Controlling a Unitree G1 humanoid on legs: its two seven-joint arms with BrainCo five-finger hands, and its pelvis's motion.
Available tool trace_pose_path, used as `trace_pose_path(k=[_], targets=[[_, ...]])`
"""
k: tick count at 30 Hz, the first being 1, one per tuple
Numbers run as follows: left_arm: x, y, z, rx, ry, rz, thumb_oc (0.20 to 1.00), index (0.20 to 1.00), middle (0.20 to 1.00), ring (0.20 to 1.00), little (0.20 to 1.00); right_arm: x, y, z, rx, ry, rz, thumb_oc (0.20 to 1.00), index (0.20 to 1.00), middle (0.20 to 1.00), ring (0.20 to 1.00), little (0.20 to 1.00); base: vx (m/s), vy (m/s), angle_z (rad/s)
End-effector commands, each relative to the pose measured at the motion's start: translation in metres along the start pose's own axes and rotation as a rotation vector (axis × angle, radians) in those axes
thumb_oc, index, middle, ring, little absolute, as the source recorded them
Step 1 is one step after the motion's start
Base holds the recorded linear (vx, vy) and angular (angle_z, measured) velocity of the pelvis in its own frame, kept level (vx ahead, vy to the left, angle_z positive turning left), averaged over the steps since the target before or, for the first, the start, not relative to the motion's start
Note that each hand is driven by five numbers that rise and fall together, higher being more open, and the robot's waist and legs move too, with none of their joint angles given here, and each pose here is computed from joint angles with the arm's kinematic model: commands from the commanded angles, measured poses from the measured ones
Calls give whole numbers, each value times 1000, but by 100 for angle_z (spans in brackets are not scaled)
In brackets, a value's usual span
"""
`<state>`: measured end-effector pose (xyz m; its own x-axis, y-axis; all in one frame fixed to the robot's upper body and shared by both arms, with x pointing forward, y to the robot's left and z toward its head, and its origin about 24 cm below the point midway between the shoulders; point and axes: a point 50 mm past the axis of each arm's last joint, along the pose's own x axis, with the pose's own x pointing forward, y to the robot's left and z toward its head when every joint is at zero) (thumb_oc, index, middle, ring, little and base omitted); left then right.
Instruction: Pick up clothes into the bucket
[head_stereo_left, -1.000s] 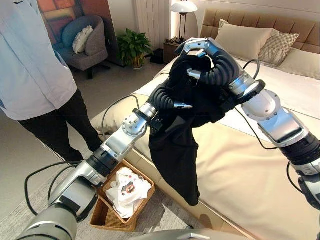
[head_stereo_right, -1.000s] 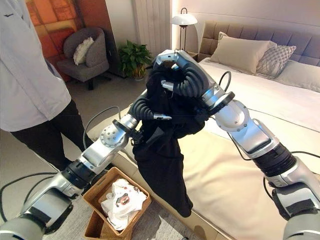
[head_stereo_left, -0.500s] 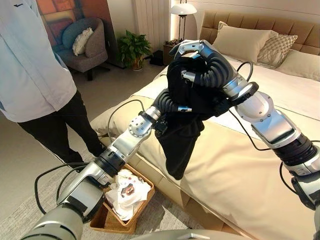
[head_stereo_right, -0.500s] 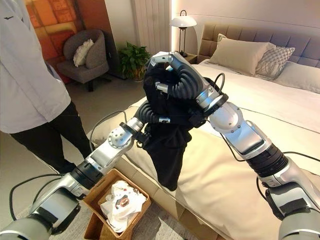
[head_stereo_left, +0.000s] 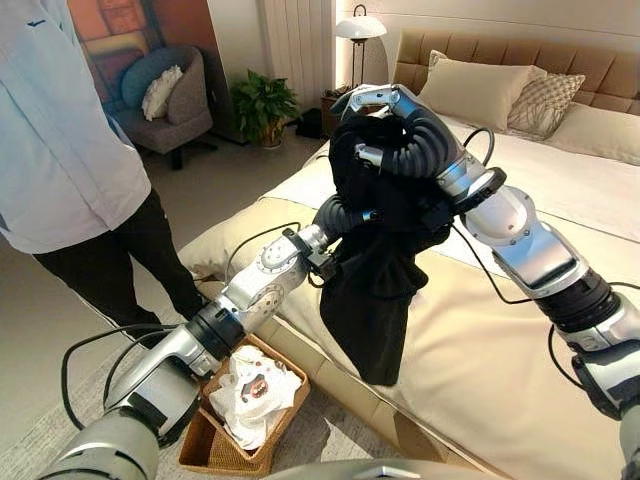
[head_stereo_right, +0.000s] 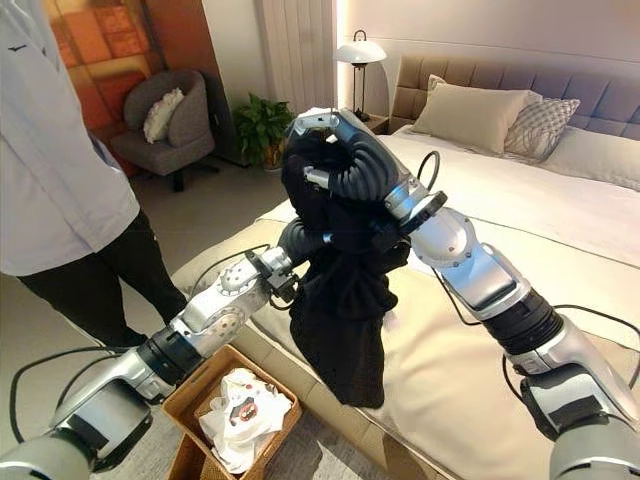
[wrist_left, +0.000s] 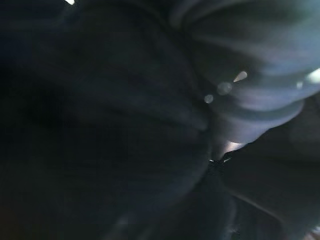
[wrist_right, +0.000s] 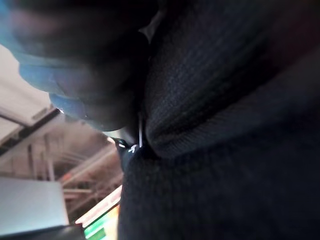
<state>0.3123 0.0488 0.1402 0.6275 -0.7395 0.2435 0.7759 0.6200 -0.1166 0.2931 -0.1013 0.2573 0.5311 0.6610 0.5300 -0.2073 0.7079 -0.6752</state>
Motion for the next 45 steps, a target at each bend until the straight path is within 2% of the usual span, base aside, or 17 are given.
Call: trace_pose_path(k=[1, 2, 3, 14, 23, 27, 37, 45], targets=[[18, -4, -4, -8, 11, -6, 200, 200, 200, 200, 200, 20, -7, 35, 94, -203, -68, 266, 266, 266, 266, 266, 0, 0, 0], [19, -5, -5, -20, 3, 3, 200, 200, 200, 200, 200, 19, -5, 34, 101, -201, -68, 765, 765, 765, 765, 765, 0, 0, 0], [20, -6, -5, -24, -2, 3, 200, 200, 200, 200, 200, 19, -4, 33, 104, -199, -70, 1000, 1000, 1000, 1000, 1000, 0, 0, 0], [54, -44, 15, 75, -104, -78, 200, 200, 200, 200, 200, 21, 2, 36, 131, -214, -60, 1000, 1000, 1000, 1000, 1000, 0, 0, 0], [60, -57, 22, 109, -131, -134, 200, 200, 200, 200, 200, 20, 0, 46, 161, -260, -48, 1000, 1000, 1000, 1000, 1000, -7, 1, 0], [56, -53, 9, 105, -89, -106, 200, 200, 200, 200, 200, 15, -9, 51, 194, -289, -97, 1000, 1000, 1000, 1000, 1000, 0, 0, 0], [33, -13, -40, 41, 57, 199, 200, 200, 200, 200, 200, -9, -53, 51, 320, -347, -433, 1000, 1000, 1000, 1000, 1000, 4, -1, -2], [19, -3, -55, 27, 105, 275, 200, 200, 200, 200, 200, -32, -85, 47, 254, -332, -613, 1000, 1000, 1000, 1000, 1000, 7, 0, -3]])
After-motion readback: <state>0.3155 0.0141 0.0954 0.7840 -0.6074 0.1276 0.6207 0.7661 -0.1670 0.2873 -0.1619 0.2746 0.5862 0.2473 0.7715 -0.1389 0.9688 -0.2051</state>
